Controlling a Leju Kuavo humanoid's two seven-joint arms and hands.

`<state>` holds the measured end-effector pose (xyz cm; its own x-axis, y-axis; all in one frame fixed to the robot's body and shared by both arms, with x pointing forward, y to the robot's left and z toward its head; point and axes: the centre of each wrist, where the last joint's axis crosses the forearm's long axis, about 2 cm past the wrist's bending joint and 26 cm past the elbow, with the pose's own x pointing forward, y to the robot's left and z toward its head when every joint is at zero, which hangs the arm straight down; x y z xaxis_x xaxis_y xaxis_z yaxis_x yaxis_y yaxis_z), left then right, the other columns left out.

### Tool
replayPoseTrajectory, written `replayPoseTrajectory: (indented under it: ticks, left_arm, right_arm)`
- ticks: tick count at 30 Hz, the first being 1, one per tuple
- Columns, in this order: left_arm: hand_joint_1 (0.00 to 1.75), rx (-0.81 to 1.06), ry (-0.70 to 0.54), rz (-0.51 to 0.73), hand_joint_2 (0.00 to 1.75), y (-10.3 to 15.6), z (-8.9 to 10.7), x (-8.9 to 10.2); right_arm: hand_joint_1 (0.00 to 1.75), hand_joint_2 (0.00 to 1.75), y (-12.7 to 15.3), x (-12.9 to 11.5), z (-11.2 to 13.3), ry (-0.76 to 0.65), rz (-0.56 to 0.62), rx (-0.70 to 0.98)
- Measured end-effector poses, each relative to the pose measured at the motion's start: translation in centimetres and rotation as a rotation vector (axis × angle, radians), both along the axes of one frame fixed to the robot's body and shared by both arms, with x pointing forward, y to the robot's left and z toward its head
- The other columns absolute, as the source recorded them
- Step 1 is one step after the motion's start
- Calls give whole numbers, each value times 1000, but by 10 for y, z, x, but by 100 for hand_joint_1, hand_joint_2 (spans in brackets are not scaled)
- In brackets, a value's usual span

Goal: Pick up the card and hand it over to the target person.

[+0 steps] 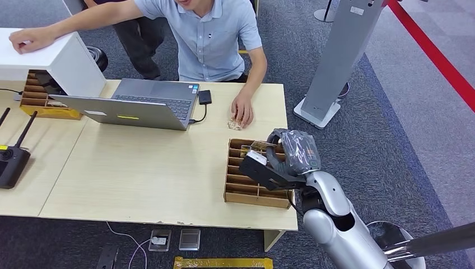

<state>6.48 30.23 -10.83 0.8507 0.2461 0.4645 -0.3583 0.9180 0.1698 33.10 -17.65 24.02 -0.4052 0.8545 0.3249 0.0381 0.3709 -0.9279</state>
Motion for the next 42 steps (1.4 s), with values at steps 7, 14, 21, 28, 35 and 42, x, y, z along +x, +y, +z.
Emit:
replayPoseTrajectory:
  ticks: [7, 14, 21, 28, 35, 42]
  left_arm:
    - [0, -2, -5, 17, 0, -2, 0, 0]
    - [0, -14, -21, -22, 0, -7, 0, -1]
    - [0, -10, -12, -34, 0, -8, 0, -1]
    - [0, -8, -13, -36, 0, -6, 0, -1]
    - [0, -9, -15, -37, 0, -6, 0, -1]
    - [0, -4, -9, -35, 0, -5, 0, -1]
  right_arm:
    - [141, 175, -16, -12, 74, -201, 70, 170]
    - [141, 175, 13, 43, 36, -229, 86, 157]
    - [141, 175, 9, 78, -15, -278, 47, 151]
    - [141, 175, 10, 78, -23, -227, 46, 136]
    - [141, 175, 11, 77, -26, -211, 43, 129]
    - [141, 175, 11, 76, -28, -178, 37, 120]
